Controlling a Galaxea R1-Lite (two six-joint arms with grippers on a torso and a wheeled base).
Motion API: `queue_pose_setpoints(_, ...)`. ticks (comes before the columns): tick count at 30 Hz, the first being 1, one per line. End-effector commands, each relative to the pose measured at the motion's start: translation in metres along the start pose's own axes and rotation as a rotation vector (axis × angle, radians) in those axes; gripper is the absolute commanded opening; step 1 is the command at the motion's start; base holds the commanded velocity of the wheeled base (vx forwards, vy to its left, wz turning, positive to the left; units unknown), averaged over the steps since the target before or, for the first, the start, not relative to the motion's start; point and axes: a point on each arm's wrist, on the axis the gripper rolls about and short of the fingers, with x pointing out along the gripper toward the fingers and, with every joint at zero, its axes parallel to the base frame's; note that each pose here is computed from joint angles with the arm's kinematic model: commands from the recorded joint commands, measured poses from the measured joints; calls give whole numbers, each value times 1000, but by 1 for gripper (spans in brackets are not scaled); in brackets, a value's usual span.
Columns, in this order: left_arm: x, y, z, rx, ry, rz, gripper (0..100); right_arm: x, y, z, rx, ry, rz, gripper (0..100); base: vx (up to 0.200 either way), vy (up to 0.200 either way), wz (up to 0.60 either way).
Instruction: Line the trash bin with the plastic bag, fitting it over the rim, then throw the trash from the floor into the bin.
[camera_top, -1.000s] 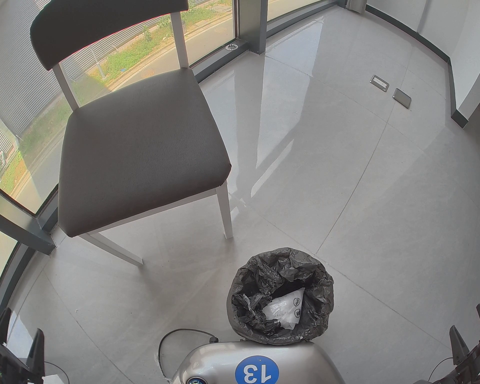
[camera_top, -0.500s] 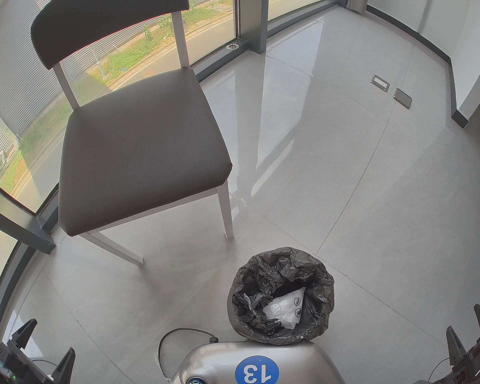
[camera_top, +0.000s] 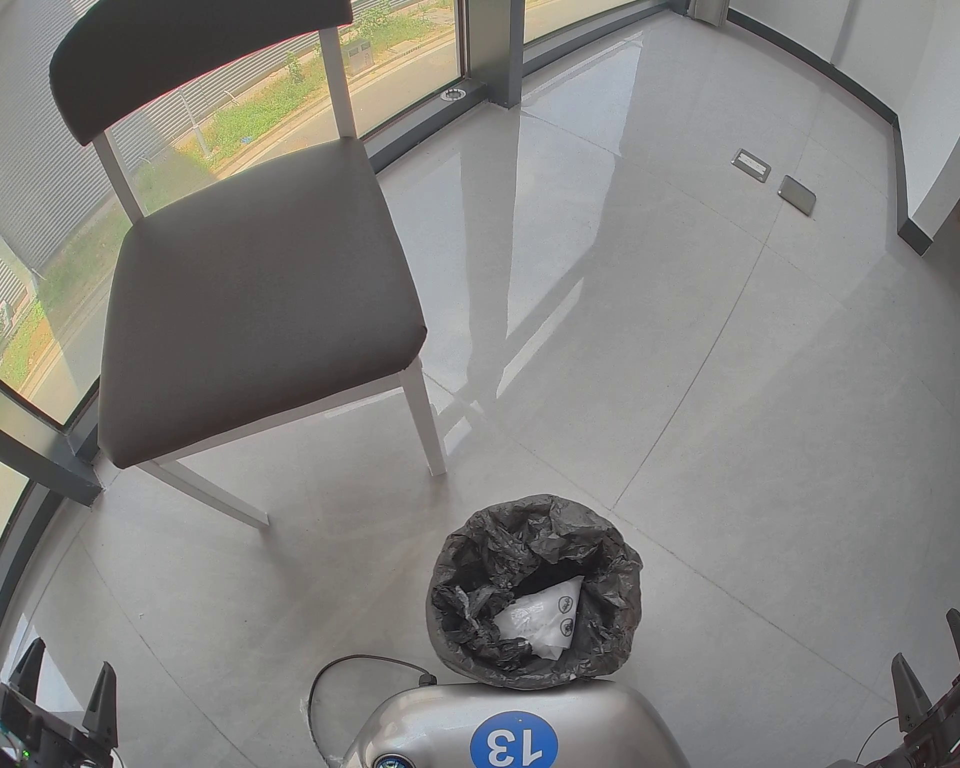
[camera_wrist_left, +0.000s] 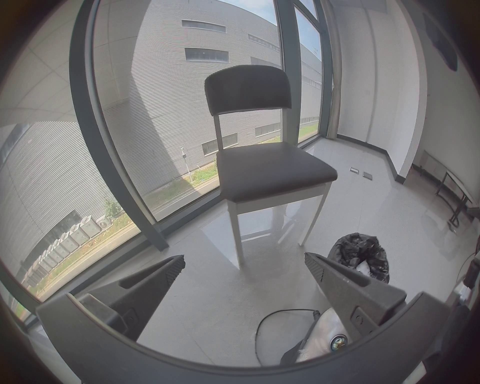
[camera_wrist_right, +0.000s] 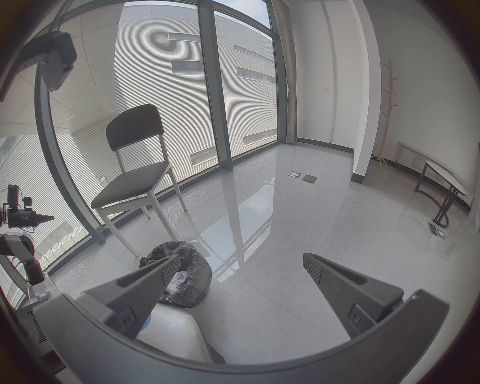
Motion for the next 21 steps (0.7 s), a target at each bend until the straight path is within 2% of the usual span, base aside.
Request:
queue_pose_setpoints(1,-2,-1,-1,8,-18,-15,100,-1,0,0,2,-8,-1,100,0,0,0)
queue_pose_setpoints(6,-2,-3,-1,47,-22,-137,100,0,0,-1,-6,-7,-2,100,0,0,0)
queue_pose_setpoints(8,-2,-4,-1,50,-24,-147,100,0,0,-1,2,-9,-5,100,0,0,0)
queue_pose_setpoints(11,0,-3,-2,45,-44,-90,100,0,0,-1,0,-7,-8,100,0,0,0)
queue_pose_setpoints(13,1,-3,-1,40,-77,-88,100,0,0,-1,5,-9,-16,100,0,0,0)
queue_pose_setpoints(16,1,-3,-2,52,-72,-115,100,0,0,-1,3,-7,-15,100,0,0,0)
queue_pose_setpoints(21,1,-3,-2,48,-72,-89,100,0,0,-1,8,-9,-15,100,0,0,0)
